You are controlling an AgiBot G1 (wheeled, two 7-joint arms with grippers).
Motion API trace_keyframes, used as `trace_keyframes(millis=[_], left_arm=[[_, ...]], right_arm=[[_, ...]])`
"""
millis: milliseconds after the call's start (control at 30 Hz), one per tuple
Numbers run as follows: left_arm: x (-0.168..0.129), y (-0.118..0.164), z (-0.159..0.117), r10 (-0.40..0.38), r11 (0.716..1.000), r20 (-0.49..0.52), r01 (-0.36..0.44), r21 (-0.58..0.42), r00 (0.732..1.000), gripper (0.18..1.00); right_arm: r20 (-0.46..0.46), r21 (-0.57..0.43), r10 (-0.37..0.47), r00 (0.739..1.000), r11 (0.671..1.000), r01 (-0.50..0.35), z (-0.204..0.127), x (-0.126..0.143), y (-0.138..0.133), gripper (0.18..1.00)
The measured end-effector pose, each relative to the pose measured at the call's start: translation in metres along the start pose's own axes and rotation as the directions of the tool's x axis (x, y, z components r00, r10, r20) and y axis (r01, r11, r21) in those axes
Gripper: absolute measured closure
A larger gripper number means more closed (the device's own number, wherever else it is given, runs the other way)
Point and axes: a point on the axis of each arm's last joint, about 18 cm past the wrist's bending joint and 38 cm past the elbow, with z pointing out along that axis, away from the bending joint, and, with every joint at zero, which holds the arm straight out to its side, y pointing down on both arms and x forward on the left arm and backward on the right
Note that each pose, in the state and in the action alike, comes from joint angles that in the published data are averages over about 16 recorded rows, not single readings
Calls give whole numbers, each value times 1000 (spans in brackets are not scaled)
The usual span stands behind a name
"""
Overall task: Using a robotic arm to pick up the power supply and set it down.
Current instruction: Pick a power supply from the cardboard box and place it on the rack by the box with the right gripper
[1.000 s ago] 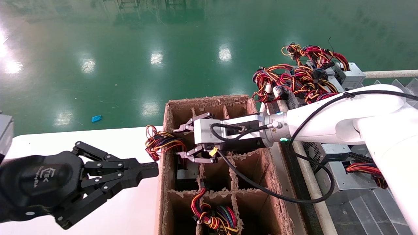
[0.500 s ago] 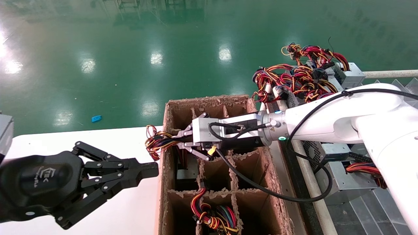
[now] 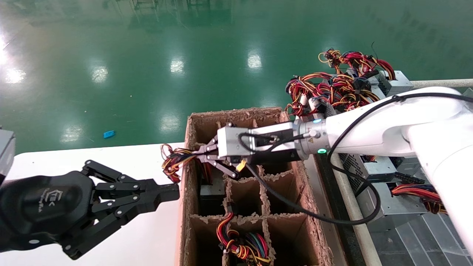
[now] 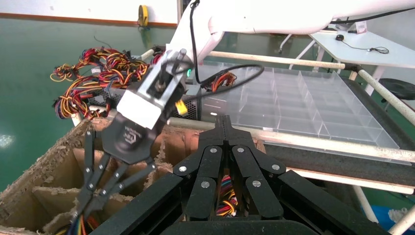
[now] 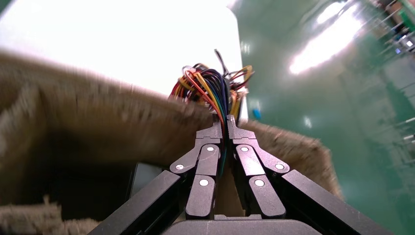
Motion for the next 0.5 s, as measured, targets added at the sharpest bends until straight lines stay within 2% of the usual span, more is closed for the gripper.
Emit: trace_keyframes(millis=[233, 367, 500], left_arm=[[0, 0, 0, 0, 1000, 0, 0, 0, 1000, 993], [0, 0, 0, 0, 1000, 0, 0, 0, 1000, 993], [0, 0, 0, 0, 1000, 0, 0, 0, 1000, 993]], right_arm=[[-35, 49, -37, 999, 998, 39, -23, 23, -22, 981], [-47, 46, -111, 993, 992, 114, -39, 40, -37, 982], [-53, 19, -211, 976, 977, 212, -55, 57, -52, 982]])
